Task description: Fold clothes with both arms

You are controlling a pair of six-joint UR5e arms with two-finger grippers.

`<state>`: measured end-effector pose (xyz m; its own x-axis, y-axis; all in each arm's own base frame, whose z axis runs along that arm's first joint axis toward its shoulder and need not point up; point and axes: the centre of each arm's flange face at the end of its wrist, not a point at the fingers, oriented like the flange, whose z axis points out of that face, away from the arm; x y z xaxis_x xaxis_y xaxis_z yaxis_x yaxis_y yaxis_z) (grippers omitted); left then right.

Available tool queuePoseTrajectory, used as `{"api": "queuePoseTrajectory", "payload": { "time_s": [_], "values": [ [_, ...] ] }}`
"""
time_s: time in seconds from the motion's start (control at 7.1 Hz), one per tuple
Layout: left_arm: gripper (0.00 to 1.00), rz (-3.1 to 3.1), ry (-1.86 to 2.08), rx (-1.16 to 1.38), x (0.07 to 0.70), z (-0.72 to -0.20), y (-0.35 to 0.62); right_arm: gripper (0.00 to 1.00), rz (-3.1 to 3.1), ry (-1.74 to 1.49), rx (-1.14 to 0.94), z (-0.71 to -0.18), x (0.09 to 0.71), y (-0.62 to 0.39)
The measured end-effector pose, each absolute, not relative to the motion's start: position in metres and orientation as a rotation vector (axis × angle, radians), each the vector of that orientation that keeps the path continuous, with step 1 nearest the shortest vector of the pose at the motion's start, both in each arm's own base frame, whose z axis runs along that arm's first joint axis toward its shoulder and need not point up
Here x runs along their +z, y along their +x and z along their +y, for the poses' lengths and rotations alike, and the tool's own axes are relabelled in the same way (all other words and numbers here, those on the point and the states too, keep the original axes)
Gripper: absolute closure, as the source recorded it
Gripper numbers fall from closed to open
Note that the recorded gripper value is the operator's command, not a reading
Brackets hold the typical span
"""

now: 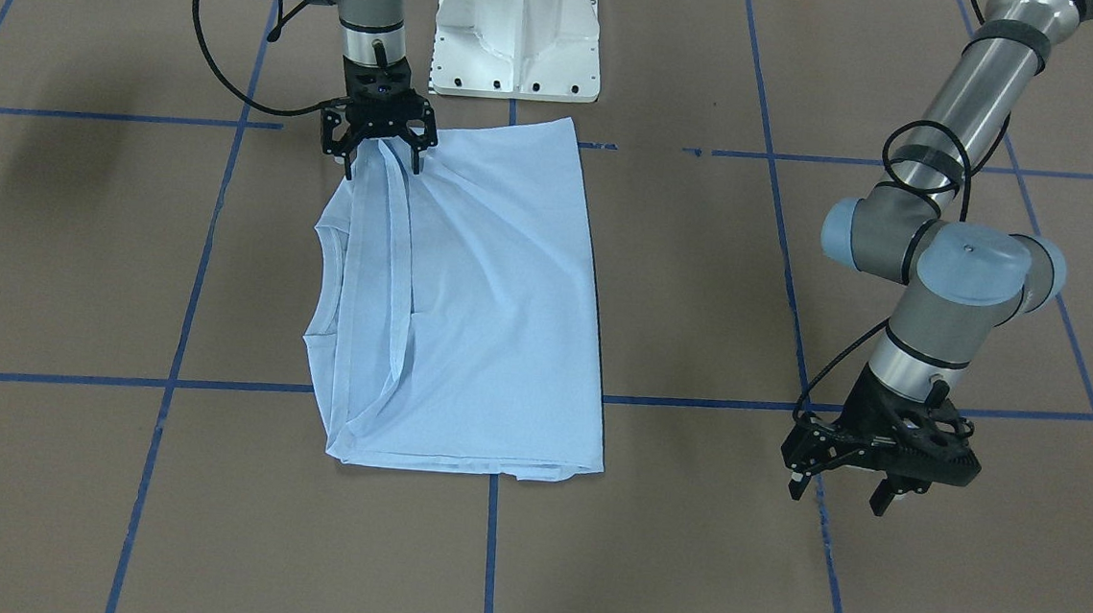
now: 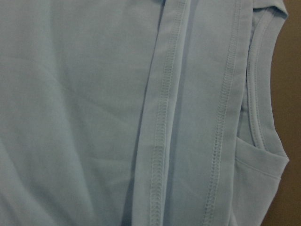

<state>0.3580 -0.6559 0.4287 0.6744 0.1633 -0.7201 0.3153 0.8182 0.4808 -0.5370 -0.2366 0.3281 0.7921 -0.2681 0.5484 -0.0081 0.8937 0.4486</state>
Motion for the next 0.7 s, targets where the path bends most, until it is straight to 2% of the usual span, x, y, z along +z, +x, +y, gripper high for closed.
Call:
{"api": "queuePoseTrajectory", "payload": {
  "time_s": [0.7],
  "values": [
    [0.0,0.856,0.61,-0.122,0.4283,-0.6524,0.3591,0.0,-0.614,0.44,-0.185,-0.2396,0.333,-0.5267]
  ]
}}
